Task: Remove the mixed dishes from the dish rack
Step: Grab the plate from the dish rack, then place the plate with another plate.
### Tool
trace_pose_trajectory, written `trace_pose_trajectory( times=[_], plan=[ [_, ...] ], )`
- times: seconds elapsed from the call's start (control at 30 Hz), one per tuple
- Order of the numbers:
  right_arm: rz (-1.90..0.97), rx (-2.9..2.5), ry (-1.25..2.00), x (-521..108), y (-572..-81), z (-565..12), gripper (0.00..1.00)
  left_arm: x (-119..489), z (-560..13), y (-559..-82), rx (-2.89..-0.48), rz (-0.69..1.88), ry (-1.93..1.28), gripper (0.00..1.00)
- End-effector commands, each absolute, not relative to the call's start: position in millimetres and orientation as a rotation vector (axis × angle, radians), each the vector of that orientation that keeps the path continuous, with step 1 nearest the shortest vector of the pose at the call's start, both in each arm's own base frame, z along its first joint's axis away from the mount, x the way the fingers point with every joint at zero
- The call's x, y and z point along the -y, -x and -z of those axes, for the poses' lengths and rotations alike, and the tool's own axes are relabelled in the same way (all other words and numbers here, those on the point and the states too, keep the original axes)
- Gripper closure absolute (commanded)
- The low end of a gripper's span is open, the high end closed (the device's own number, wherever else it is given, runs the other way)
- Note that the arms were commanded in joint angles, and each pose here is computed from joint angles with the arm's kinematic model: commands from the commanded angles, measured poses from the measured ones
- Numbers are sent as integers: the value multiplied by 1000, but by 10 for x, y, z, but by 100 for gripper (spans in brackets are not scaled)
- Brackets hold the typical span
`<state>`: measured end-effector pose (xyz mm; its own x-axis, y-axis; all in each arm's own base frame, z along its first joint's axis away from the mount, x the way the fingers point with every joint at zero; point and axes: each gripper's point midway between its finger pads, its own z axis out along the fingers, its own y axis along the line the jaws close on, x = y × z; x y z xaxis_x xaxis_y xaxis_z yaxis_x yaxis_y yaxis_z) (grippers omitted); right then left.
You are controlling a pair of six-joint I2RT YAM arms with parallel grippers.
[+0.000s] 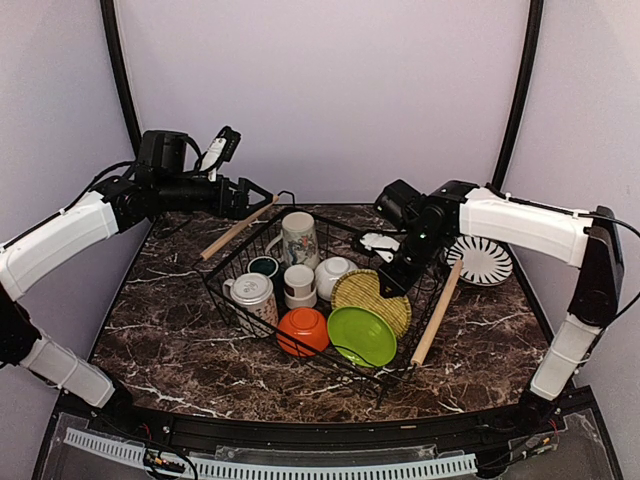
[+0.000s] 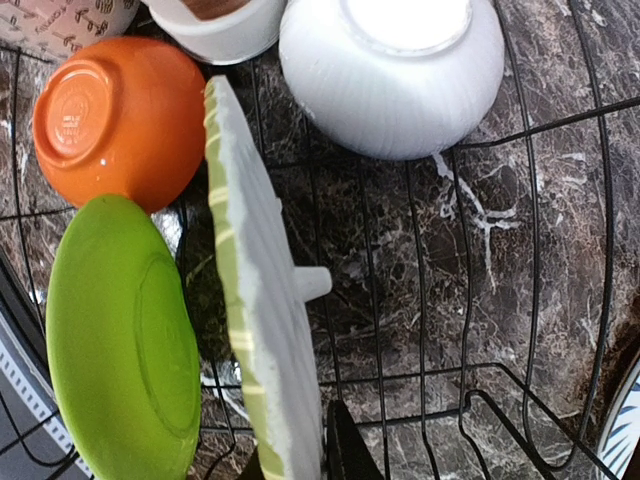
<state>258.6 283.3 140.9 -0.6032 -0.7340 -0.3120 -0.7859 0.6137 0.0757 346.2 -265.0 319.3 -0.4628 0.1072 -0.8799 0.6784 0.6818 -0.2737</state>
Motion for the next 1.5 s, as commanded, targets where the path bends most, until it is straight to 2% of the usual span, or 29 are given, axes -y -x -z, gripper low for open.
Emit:
trace_pose_trajectory(
  times=[0.0, 0.23, 0.43, 0.9, 1.13, 1.27, 1.47],
  plan=[
    [-273, -2578, 1245, -2856, -2586, -1529, 93, 2688, -3171, -3441, -1970, 795, -611, 1],
    [-283, -2538, 1248, -2912, -2574, -1722, 100, 2693, -3163, -3446, -1973, 797, -611, 1],
    [-243, -2482, 1202, -2885, -2641, -1987, 100, 2696, -3149, -3449, -1979, 797, -609, 1],
    [-157, -2139, 926, -2636, -2894, -3015, 100, 2699, -3135, -3459, -1983, 795, -609, 1],
    [-234, -1870, 697, -2358, -2808, -3723, 100, 2703, -3120, -3461, -1988, 798, -610, 1],
    [-299, -1667, 486, -1991, -2657, -4187, 100, 2709, -3111, -3464, -1991, 801, -609, 1],
    [-272, -1517, 51, -1233, -2680, -4343, 100, 2718, -3100, -3467, -1994, 807, -608, 1]
  ],
)
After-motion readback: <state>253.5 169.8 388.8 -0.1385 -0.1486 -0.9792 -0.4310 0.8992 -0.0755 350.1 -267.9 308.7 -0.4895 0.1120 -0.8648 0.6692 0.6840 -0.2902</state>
